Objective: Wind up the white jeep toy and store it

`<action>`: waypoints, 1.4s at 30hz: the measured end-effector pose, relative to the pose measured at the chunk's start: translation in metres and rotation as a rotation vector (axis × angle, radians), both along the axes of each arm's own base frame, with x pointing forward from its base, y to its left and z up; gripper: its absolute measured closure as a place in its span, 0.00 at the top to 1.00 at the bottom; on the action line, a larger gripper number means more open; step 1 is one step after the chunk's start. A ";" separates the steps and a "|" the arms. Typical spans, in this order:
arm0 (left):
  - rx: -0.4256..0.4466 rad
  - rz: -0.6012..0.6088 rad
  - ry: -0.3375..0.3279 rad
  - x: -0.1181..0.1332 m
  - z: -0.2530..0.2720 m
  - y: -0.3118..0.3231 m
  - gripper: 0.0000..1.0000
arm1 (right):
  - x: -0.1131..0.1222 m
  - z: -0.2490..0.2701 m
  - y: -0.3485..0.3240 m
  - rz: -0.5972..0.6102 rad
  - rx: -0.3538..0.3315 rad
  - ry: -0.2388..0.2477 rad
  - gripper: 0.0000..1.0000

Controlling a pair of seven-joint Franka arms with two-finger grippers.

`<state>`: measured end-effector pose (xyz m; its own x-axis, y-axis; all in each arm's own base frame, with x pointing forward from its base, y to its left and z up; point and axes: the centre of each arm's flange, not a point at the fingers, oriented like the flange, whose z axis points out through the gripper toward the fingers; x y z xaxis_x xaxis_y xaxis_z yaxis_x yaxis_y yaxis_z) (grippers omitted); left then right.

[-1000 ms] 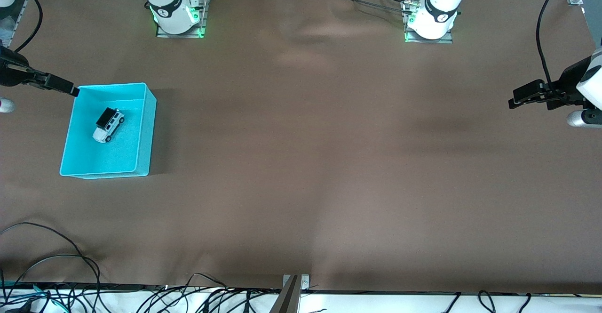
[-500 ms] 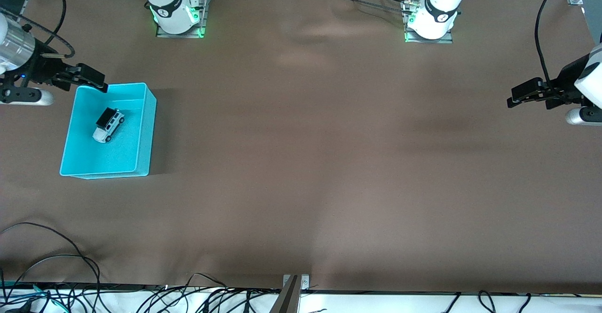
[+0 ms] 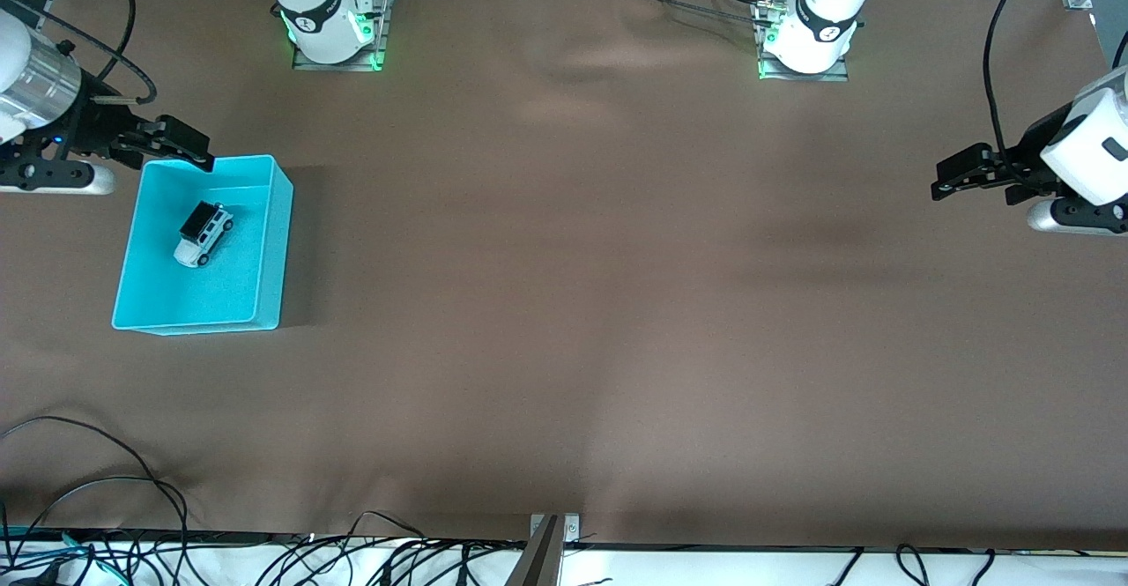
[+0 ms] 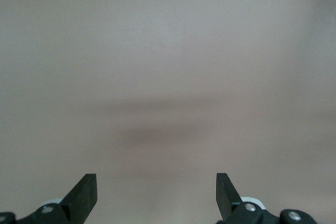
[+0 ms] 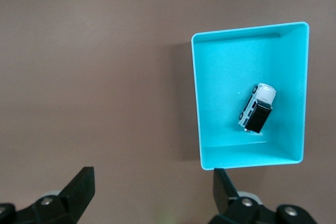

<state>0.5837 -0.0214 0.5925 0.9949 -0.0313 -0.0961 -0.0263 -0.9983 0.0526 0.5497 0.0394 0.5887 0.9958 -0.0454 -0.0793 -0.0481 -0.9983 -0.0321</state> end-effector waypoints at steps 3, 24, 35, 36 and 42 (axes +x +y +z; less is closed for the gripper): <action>0.003 -0.002 0.000 0.000 0.000 -0.002 1.00 | -0.001 0.008 -0.005 -0.008 0.000 -0.001 1.00; 0.044 0.004 -0.009 -0.003 0.006 0.007 1.00 | 0.001 0.006 -0.003 -0.003 -0.006 0.009 1.00; 0.126 -0.042 -0.010 -0.003 0.004 -0.007 1.00 | 0.002 0.003 -0.005 -0.003 -0.014 0.015 1.00; 0.126 -0.042 -0.010 -0.003 0.004 -0.007 1.00 | 0.002 0.002 -0.005 -0.003 -0.015 0.016 1.00; 0.126 -0.041 -0.009 -0.003 0.004 -0.006 1.00 | 0.003 0.000 -0.005 -0.004 -0.016 0.020 1.00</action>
<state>0.5803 -0.0278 0.5969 0.9939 -0.0597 -0.0930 -0.0667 -0.9950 -0.0740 0.5532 0.0340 0.5888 0.9938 -0.0508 -0.0986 -0.0525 -0.9985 -0.0146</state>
